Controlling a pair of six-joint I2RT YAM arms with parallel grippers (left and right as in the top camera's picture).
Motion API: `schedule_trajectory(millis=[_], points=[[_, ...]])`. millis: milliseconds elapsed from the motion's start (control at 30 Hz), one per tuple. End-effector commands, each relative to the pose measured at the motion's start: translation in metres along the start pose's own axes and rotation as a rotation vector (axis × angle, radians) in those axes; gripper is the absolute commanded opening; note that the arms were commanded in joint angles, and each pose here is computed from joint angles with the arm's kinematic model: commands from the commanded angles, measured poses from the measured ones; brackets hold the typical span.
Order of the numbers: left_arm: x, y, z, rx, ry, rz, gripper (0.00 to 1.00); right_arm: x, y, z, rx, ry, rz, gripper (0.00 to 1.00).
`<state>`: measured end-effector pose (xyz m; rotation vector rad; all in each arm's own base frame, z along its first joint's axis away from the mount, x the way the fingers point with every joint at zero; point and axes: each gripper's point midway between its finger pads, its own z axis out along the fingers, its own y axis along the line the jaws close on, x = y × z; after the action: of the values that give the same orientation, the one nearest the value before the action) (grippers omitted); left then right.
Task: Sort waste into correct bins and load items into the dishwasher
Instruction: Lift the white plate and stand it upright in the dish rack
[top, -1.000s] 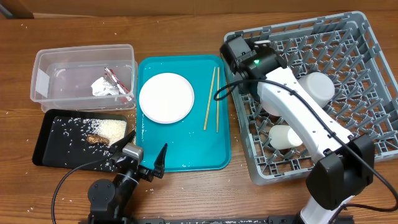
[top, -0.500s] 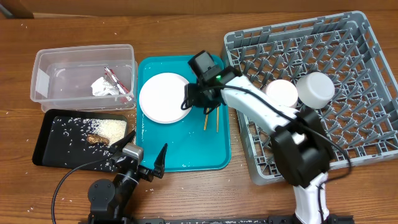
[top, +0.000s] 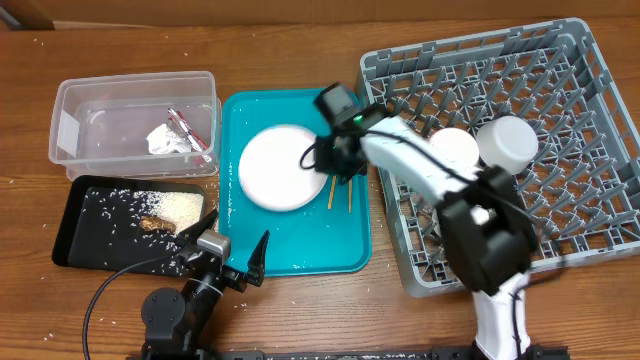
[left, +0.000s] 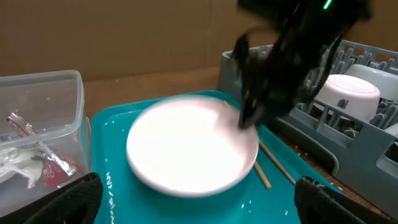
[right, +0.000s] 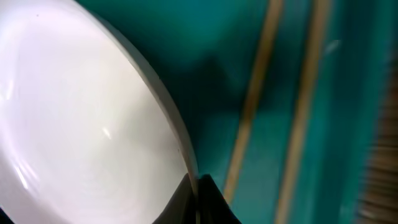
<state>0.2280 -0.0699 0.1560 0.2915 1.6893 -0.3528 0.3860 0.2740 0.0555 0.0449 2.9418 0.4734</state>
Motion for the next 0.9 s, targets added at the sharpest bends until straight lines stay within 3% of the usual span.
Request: schedule_trajectory(millis=[0,67,233,367,633,867], points=[[-0.001,-0.004,0.0,0.019,-0.006,0.015,1.0,-0.049,0.001,-0.128,0.027,-0.338,-0.084,0.04],[-0.001,-0.004,0.0,0.019,-0.006,0.015,1.0,-0.057,-0.024,-0.168,0.155,-0.459,-0.062,0.04],[-0.001,-0.004,0.0,0.019,-0.006,0.015,1.0,-0.069,-0.128,-0.288,0.768,-0.818,0.091,0.04],[-0.001,-0.004,0.0,0.019,-0.006,0.015,1.0,-0.073,-0.177,-0.327,1.009,-0.908,0.203,0.04],[-0.001,-0.004,0.0,0.019,-0.006,0.015,1.0,-0.09,-0.259,-0.307,1.147,-0.816,0.347,0.04],[-0.001,-0.004,0.0,0.019,-0.006,0.015,1.0,-0.103,-0.256,-0.245,1.187,-0.704,0.251,0.04]])
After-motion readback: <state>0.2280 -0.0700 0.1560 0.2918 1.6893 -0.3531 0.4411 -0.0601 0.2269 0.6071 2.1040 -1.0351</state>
